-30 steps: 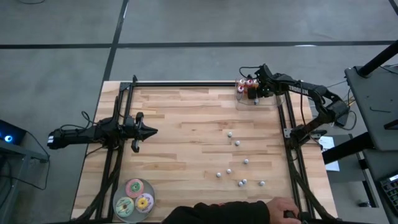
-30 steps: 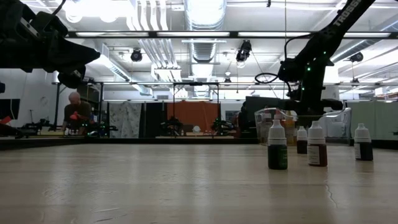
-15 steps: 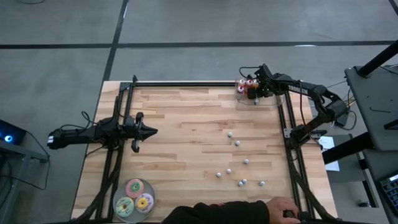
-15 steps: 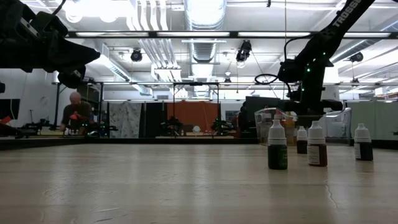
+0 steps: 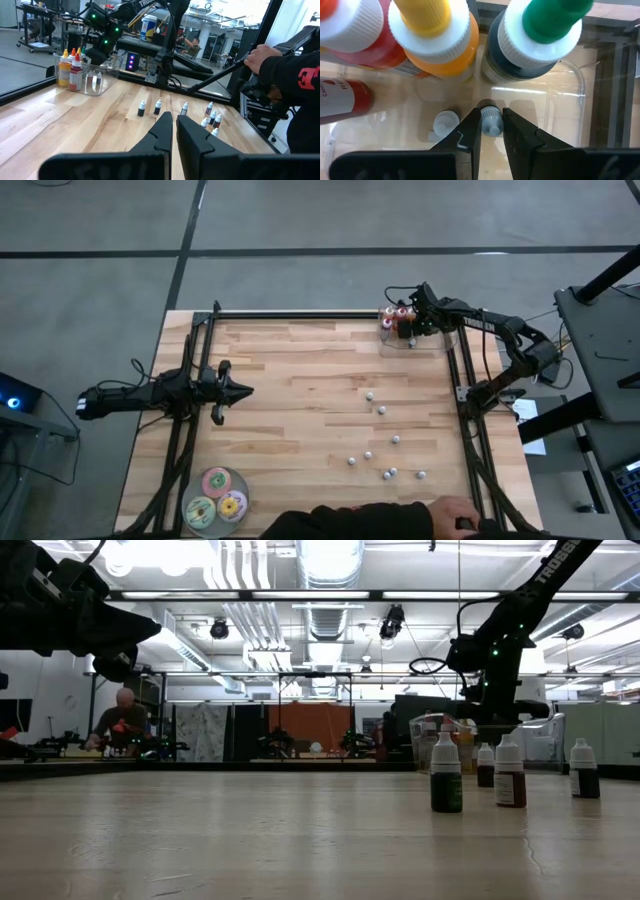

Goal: Pick & Place food coloring
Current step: Put the small blue food coloring bottle into the bin

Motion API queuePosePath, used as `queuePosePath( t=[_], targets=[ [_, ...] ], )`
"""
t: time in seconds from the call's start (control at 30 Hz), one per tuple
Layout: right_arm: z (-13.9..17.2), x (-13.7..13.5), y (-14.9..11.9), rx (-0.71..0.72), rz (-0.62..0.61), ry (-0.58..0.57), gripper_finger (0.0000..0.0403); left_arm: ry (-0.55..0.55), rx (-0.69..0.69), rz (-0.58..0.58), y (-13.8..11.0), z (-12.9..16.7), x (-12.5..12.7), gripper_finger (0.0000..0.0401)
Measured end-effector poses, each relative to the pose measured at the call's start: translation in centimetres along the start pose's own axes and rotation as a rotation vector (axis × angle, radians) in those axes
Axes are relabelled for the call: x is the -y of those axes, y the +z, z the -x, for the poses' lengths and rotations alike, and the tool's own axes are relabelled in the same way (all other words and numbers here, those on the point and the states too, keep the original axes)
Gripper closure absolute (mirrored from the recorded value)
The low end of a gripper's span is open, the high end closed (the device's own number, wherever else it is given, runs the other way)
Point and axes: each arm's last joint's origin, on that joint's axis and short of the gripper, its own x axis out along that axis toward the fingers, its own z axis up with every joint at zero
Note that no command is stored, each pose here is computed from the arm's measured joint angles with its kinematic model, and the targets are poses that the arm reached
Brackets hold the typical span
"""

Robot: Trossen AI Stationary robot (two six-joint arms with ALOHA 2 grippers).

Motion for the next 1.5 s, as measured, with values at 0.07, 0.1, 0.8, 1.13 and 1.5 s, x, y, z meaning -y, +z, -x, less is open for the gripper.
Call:
queuePosePath(
  t=[0.07,0.1,0.8,1.13,1.5],
  targets=[
    [0.0,0.0,0.0,0.0,0.0,0.001,0.0344,0.0,0.0,0.0,0.0,0.0,0.0,0.0401],
    [0.0,0.0,0.01,0.001,0.0,0.001,0.0344,0.0,0.0,0.0,0.01,0.0,0.0,0.0401],
    [-0.06,0.08,-0.03,-0.001,0.004,-0.001,0.0332,0.0,0.0,0.0,0.0,0.0,0.0,0.0401],
    [-0.06,0.07,-0.03,0.0,0.005,0.0,0.0293,0.0,0.0,0.0,0.0,0.0,0.0,0.0401],
    [0.01,0.06,-0.02,0.002,0.007,0.002,0.0286,0.0,0.0,0.0,0.0,0.0,0.0,0.0401]
  ],
)
